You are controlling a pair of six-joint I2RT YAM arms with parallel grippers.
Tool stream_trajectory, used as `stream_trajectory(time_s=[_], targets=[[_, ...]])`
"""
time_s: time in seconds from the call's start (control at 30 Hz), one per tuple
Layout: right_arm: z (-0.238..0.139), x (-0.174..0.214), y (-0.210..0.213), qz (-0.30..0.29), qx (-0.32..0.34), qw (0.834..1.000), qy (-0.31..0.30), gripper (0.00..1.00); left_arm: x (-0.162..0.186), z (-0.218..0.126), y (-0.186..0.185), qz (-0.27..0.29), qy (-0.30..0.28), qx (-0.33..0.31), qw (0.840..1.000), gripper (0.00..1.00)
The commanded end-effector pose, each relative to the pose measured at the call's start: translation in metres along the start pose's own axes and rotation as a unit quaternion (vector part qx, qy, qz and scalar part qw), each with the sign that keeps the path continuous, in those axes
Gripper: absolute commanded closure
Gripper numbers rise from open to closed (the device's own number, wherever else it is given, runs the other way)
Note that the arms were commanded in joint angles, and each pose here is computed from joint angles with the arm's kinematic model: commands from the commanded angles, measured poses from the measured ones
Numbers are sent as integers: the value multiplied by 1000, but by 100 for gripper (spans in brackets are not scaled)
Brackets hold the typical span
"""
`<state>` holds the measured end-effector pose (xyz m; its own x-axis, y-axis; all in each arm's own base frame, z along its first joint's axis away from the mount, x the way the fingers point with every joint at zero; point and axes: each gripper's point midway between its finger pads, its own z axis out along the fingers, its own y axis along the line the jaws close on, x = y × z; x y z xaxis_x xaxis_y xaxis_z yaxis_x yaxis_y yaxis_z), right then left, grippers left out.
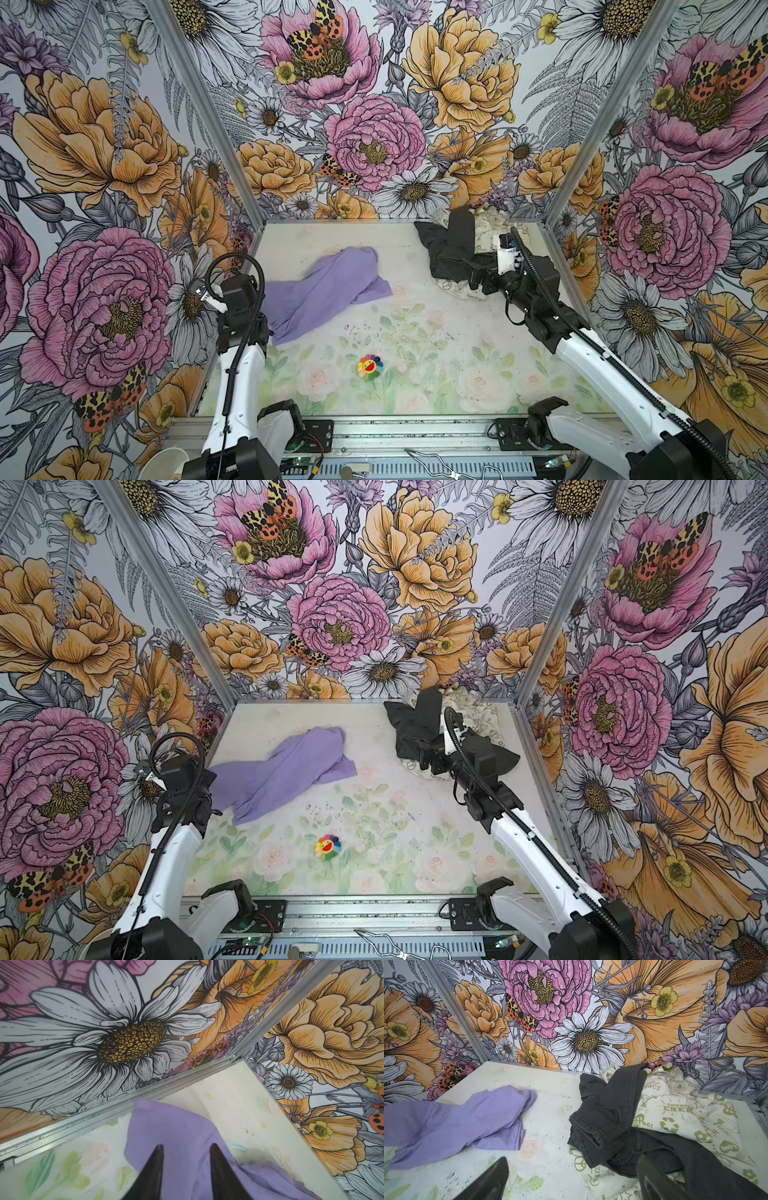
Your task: Pick out a specific cloth from the pile
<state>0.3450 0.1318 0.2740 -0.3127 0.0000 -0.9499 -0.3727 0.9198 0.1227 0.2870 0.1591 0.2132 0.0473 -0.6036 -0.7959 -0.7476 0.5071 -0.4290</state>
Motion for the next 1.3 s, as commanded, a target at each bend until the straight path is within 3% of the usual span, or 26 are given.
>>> stream_trajectory(time_s=[0.0,0.23,0.53,0.63,0.83,1.1,1.27], targets=[[-4,-5,-2,-3,2,1000,-13,3,-8,-3,-4,-11,-15,13,1000,39],[-6,-4,-2,-1,2,1000,-15,4,-2,-19,-38,39,-10,67,997,21],[-2,4,-10,1,21,1000,-7,3,29,-43,-91,178,-49,115,976,3],[0,9,-16,2,34,999,-7,1,44,-41,-101,223,-47,126,966,1],[-1,27,-48,18,85,996,-3,1,71,-32,-100,259,-56,158,951,2],[-11,63,-104,26,176,984,-1,0,82,-36,-81,261,-124,191,938,1],[-10,87,-131,26,216,976,6,0,89,-33,-76,264,-133,210,932,1]])
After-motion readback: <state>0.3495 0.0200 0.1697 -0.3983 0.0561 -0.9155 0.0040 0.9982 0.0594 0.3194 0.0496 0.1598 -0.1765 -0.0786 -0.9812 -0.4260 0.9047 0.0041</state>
